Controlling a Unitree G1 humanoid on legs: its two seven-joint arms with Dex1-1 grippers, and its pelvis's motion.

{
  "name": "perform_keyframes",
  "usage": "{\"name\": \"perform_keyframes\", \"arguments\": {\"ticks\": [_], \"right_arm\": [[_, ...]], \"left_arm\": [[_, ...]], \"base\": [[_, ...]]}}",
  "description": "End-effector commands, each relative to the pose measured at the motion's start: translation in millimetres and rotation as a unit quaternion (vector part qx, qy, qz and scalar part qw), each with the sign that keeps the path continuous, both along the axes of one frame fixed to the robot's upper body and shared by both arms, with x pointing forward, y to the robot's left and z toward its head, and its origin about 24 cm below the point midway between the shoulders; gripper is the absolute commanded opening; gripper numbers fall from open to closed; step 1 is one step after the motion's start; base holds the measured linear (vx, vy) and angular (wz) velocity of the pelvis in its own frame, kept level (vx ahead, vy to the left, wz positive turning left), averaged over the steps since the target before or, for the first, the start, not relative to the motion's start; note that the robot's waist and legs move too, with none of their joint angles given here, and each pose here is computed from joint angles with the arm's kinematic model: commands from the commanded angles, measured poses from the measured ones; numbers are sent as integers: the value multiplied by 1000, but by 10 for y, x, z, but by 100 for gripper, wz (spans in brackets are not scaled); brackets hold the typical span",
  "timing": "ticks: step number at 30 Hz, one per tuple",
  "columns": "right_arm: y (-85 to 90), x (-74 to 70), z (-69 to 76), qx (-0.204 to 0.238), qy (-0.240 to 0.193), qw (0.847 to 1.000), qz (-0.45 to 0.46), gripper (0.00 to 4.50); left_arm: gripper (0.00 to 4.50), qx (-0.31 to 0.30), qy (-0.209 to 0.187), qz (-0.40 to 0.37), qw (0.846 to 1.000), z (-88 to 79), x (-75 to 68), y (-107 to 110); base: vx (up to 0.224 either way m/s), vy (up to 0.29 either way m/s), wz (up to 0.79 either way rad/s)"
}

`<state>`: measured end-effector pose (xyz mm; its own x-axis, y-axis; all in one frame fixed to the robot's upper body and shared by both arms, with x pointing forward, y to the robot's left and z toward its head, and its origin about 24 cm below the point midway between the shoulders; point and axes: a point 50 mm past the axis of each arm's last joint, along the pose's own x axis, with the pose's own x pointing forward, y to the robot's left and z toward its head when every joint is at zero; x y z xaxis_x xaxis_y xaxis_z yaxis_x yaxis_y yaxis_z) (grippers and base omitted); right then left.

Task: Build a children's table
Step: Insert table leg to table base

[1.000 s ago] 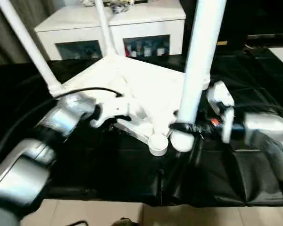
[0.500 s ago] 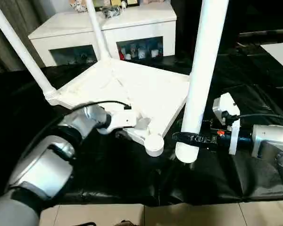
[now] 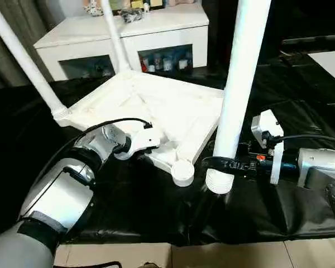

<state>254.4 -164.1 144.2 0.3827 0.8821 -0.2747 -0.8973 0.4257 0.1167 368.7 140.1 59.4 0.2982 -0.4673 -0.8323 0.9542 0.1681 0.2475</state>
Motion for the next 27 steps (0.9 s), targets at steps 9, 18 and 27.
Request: {"name": "perform_keyframes", "arguments": {"ticks": [9,18,27], "right_arm": [[44,16,14,-2,-15,1000,-1,184],[-26,167,17,3,-34,997,-71,184],[-88,400,-58,9,-37,982,-187,184]], "left_arm": [[118,63,104,22,992,-270,-188,219],[89,-81,138,169,972,-257,-173,277],[77,-139,124,205,961,-277,-200,338]], "base": [[0,0,0],[0,0,0],[0,0,0]]}}
